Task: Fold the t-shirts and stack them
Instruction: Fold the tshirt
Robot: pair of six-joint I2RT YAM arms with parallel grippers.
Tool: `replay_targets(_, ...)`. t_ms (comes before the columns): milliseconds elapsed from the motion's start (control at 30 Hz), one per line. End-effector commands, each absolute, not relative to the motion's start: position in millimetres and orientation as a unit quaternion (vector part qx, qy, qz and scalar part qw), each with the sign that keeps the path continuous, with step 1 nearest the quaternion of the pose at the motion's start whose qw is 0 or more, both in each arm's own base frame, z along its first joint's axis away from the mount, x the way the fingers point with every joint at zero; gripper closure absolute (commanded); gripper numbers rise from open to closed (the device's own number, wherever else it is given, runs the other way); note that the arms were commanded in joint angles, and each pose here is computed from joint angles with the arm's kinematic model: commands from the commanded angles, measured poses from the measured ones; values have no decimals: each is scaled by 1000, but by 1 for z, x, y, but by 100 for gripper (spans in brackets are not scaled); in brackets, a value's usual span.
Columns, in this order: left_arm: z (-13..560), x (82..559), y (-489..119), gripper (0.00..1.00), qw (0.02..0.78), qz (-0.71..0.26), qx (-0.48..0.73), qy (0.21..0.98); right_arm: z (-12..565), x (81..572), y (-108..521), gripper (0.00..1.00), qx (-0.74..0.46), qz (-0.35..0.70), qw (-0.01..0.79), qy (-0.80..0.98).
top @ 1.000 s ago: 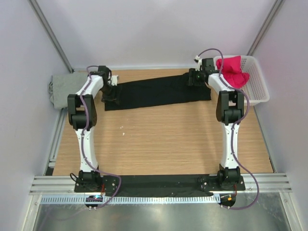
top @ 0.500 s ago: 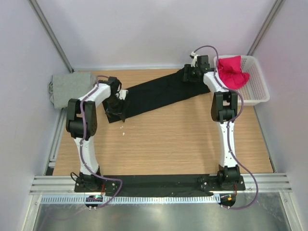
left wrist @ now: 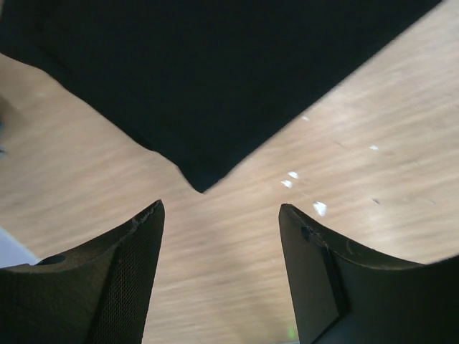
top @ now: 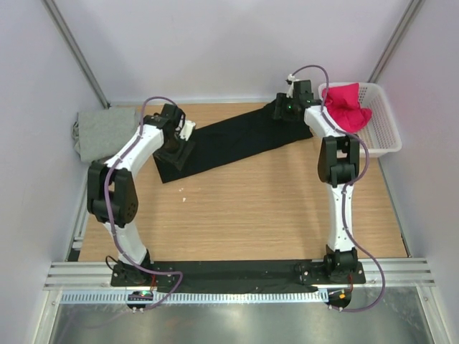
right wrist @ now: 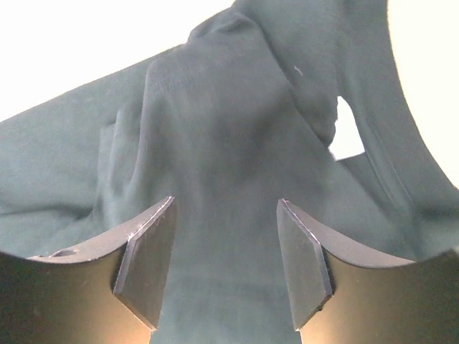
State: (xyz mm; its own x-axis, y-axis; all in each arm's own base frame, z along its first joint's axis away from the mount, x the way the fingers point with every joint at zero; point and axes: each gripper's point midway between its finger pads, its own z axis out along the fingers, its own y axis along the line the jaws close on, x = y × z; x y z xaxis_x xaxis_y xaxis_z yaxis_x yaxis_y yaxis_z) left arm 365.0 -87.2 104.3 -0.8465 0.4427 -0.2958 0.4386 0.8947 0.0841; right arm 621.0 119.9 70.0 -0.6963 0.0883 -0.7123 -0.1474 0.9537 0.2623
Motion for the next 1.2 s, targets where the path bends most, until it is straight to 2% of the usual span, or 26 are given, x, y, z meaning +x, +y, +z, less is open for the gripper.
replay_targets(0,117,408,-68,33,211,84,277,934,162,613,96,36,64,137,467,871)
replay_targets(267,67,454,-63,34,192,115,310,924,113,572,104,36,73,159,402,899)
replay_targets(500,37,459,-59,35,162,127,322,924,92,578,102,36,52,144,399,904)
replay_targets(867,22,398,-67,35,102,117,354,922,43,606,124,36,23,144,386,911)
replay_targets(1167,30,336,-93,36,70,106,386,914,41,620,149,36,-2,168,393,904)
